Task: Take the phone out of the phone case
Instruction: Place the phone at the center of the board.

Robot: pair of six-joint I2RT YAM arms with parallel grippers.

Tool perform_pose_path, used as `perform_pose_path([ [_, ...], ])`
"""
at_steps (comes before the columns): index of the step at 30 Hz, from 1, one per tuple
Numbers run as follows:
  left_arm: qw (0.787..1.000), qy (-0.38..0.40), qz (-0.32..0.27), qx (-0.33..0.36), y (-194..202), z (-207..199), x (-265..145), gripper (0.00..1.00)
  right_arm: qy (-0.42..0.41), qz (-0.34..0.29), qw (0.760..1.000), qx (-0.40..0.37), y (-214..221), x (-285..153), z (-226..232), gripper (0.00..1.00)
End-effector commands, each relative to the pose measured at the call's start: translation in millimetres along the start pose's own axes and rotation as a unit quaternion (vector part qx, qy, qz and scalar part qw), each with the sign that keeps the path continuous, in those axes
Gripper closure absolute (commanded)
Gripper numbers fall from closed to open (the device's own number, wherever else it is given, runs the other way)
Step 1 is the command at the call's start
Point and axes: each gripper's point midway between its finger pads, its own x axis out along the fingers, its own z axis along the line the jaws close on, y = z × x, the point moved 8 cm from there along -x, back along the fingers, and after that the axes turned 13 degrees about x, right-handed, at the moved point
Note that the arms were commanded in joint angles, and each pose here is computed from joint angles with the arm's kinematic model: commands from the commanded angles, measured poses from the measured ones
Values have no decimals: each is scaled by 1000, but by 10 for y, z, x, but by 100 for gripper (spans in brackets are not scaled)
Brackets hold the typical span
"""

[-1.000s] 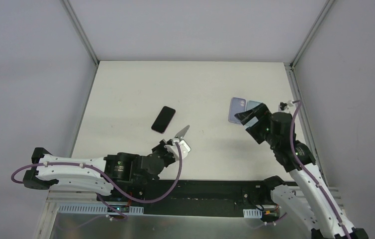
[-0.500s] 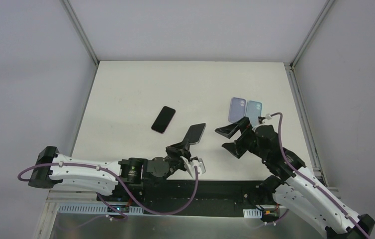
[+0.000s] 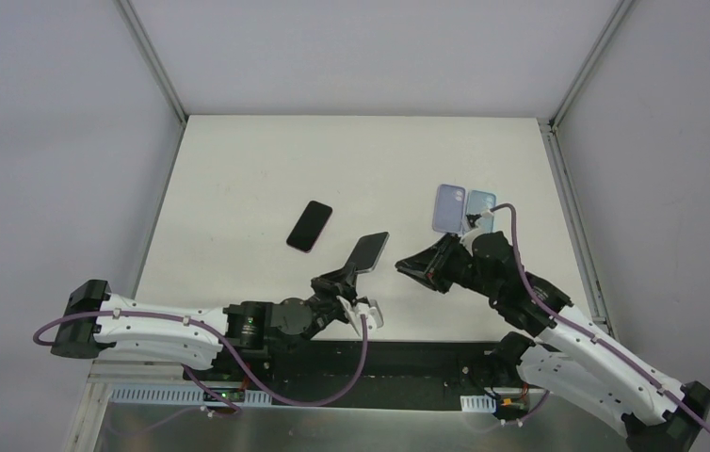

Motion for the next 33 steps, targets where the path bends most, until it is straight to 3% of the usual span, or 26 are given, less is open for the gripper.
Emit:
perform_pose_path([
  [1, 998, -47, -21, -42, -92, 178, 25, 100, -27, 20, 999, 4, 91, -64, 256, 92],
  [2, 998, -48, -21, -41, -99, 176, 35, 100, -27, 18, 999, 10, 101, -60, 256, 100],
  [5, 998, -51, -22, -32, -119, 174, 63, 100, -33, 16, 998, 41, 116, -46, 254, 100],
  [8, 998, -64, -18, -13, -140, 200, 93, 100, -43, 4, 996, 75, 98, -55, 271, 66],
  [10, 997, -74, -10, 12, -146, 200, 126, 100, -48, -13, 995, 88, 73, -71, 302, 48],
  [11, 997, -79, -10, 21, -153, 209, 134, 100, -50, -22, 994, 93, 56, -72, 320, 41],
  [14, 995, -87, -24, 29, -189, 246, 143, 100, -51, -27, 993, 100, 48, -47, 396, 35],
  [24, 994, -90, -55, 35, -251, 304, 129, 100, -51, -27, 990, 131, 24, 234, 492, 42],
  [33, 994, -91, -61, 20, -260, 307, 125, 100, -61, -25, 989, 130, 22, 307, 622, 76],
])
